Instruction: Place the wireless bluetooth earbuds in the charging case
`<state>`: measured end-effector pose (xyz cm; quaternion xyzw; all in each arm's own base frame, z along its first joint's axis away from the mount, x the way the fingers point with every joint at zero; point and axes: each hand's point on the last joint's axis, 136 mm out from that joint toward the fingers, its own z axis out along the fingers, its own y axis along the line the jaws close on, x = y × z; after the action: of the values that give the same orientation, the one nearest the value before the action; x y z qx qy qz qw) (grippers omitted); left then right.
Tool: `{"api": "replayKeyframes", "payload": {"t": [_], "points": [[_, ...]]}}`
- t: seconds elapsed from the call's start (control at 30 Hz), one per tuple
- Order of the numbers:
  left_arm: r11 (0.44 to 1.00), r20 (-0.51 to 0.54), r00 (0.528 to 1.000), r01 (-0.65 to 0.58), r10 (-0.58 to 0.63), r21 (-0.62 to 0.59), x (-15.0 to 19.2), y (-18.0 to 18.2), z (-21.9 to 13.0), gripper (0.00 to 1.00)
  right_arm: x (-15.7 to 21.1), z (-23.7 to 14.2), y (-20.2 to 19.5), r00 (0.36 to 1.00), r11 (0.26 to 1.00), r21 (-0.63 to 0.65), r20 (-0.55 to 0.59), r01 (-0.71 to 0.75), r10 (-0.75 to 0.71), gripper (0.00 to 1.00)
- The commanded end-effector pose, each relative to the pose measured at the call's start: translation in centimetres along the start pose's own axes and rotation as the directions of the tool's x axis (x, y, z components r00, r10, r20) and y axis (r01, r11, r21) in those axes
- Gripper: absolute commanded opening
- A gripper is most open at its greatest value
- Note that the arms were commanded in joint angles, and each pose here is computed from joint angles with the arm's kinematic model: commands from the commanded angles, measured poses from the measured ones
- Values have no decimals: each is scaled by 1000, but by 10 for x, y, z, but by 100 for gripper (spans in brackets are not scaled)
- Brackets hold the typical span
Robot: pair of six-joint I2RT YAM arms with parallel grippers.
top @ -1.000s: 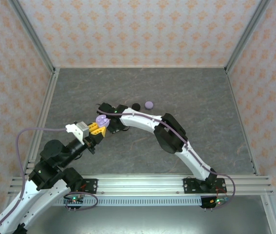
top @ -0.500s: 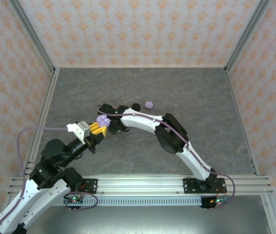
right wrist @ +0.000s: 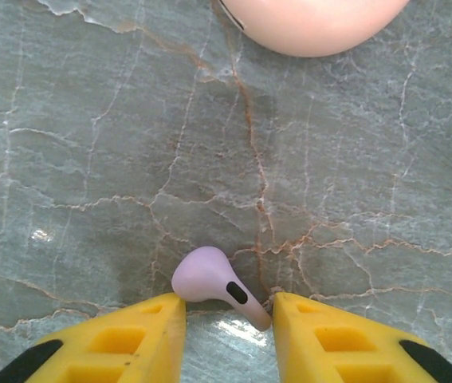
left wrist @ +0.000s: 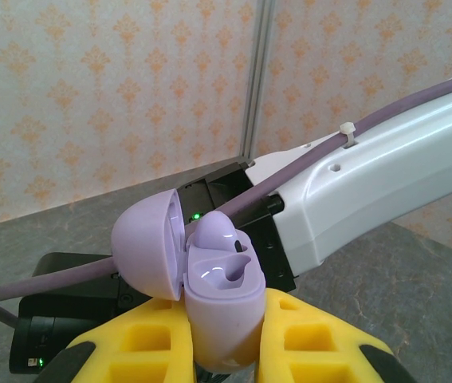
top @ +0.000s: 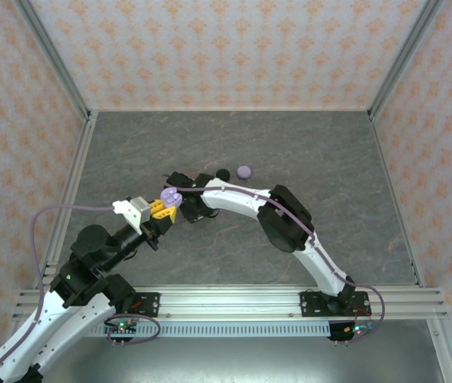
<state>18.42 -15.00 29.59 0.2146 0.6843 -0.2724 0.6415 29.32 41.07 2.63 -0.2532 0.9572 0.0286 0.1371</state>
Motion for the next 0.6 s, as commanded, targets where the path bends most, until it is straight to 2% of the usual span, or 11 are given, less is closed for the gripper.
{"api": "replayKeyframes", "payload": {"t": [0.0,0.3,0.57], "points": [[1000,33,999,0,0,10,-9,-2,0,0,-17,-23,4,998,1000,-8,58,20,-19,36],[1000,31,1000,-3,3,5,-8,-1,-1,0,-29,-15,7,997,999,-4,67,49,-49,39],[1000,28,1000,-6,6,2,-7,0,0,0,-19,-2,7,999,999,-6,22,39,-39,37]]}}
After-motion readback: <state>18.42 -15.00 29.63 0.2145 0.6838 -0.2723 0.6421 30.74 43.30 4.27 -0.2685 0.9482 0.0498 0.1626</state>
